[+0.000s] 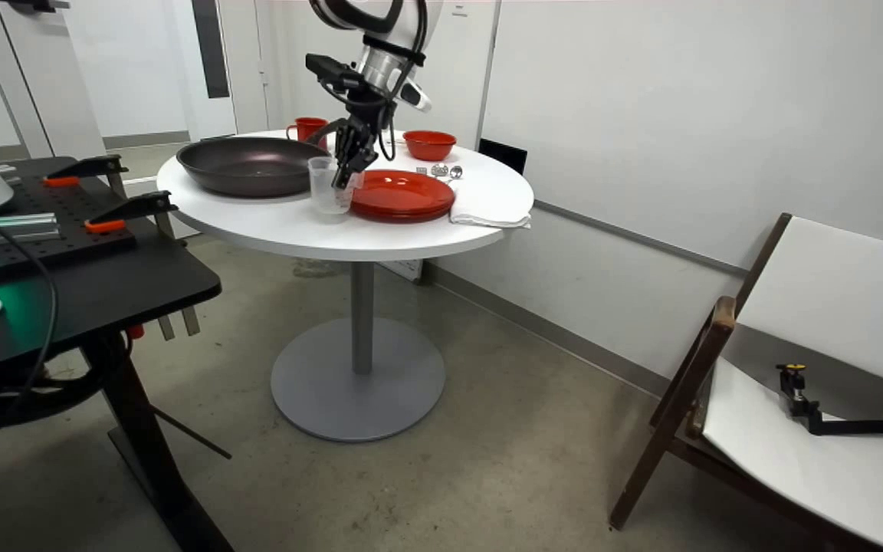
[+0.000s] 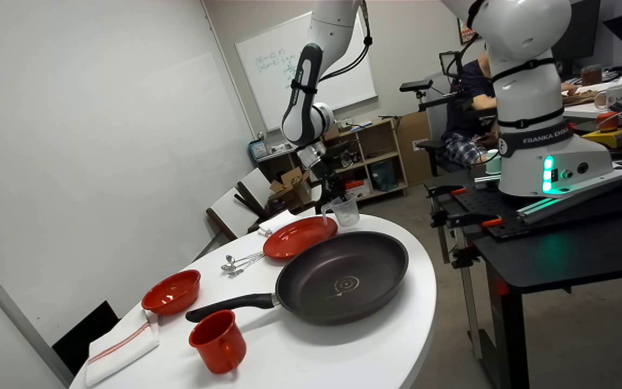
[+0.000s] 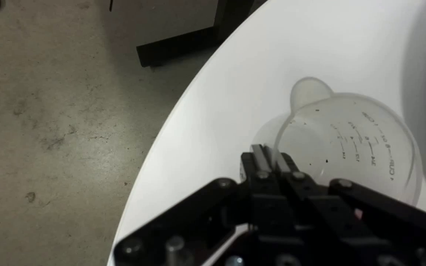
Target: Put the transparent jar on the table
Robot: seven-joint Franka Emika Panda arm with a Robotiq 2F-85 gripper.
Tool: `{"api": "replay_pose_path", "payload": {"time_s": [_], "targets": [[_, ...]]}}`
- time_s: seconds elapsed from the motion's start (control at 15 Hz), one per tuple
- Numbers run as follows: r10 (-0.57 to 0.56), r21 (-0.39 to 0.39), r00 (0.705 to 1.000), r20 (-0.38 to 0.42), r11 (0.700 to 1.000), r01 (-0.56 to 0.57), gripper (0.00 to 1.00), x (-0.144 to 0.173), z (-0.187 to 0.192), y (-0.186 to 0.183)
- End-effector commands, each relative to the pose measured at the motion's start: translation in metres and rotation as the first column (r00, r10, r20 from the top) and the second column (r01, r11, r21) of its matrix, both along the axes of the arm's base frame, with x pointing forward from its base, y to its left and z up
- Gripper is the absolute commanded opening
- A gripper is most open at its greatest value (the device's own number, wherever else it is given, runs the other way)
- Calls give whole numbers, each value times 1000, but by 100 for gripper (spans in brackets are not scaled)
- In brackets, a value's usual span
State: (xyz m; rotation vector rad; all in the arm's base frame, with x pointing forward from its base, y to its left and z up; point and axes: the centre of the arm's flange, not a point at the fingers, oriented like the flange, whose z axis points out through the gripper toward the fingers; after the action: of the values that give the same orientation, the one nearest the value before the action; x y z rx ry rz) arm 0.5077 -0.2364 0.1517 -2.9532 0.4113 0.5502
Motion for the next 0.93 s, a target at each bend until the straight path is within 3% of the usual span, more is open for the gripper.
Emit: {"api": "replay_pose_path", "payload": {"time_s": [0.0,0.2,0.27,0.6,0.8,0.87], "targets": [[-70,4,998,3,998,70,2,-14,-25,-5],[-111,10,994,-6,994,111,2,-28,-42,17],[-106,17,994,0,994,106,2,-31,-32,4],[-105,18,994,0,994,105,2,-34,-39,18],[-97,19,995,10,995,96,2,-35,-23,18],[-96,25,995,14,995,96,2,-37,-4,-5]]}}
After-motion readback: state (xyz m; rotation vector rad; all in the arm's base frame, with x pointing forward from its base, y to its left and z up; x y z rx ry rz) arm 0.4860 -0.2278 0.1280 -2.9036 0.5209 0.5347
